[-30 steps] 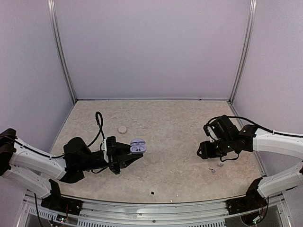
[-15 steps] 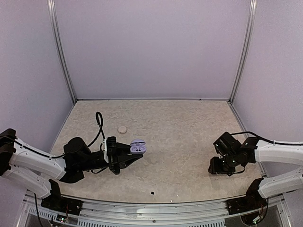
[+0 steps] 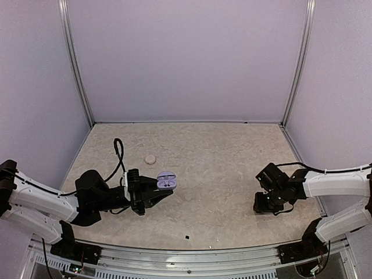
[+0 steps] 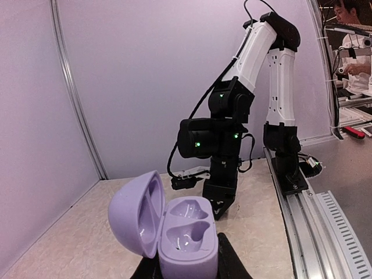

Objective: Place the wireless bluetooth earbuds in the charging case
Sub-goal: Move the left earbud to the center of the board.

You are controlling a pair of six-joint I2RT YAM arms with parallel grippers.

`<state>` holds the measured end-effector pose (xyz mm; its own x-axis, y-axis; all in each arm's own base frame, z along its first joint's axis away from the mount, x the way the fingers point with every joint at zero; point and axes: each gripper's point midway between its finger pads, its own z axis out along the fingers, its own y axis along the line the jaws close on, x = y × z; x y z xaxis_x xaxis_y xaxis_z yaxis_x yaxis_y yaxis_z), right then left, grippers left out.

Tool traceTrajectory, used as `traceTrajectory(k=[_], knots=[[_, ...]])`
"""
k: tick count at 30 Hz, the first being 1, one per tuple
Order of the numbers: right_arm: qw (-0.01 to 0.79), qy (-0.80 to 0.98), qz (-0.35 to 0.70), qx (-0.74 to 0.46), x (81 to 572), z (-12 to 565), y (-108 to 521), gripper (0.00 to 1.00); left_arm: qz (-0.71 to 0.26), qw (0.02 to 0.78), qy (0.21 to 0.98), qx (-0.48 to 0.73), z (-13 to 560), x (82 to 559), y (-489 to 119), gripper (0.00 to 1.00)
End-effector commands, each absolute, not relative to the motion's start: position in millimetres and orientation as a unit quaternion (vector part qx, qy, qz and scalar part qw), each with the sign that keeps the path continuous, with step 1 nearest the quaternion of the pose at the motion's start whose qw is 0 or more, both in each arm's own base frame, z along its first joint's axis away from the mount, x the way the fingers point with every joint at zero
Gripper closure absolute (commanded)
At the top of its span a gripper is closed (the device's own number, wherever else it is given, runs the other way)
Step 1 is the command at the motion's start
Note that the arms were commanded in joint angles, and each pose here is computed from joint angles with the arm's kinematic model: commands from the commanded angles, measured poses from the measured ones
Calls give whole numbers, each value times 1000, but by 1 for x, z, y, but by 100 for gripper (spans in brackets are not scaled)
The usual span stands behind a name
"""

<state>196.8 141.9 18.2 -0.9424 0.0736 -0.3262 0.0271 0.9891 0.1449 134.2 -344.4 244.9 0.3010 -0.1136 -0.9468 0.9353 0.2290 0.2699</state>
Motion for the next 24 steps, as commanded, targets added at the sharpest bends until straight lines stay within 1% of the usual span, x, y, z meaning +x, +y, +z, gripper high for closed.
traceTrajectory(k=[1, 7, 12, 15, 18, 21, 24], knots=[[181, 981, 69, 7, 210, 16, 149, 63, -396, 668, 423, 467, 252, 133, -341, 96], [182, 975, 114, -52, 227, 18, 190, 74, -392, 668, 426, 467, 250, 136, -340, 96], [183, 967, 146, -100, 241, 18, 243, 76, -390, 670, 429, 463, 250, 138, -337, 96], [186, 960, 156, -140, 250, 17, 282, 74, -390, 671, 431, 461, 250, 139, -336, 96], [189, 954, 162, -164, 256, 21, 309, 70, -388, 671, 433, 461, 250, 139, -334, 96], [207, 947, 177, -169, 260, 37, 318, 66, -384, 673, 435, 459, 252, 140, -332, 96], [236, 938, 183, -176, 263, 60, 314, 60, -383, 675, 434, 458, 254, 140, -331, 96]])
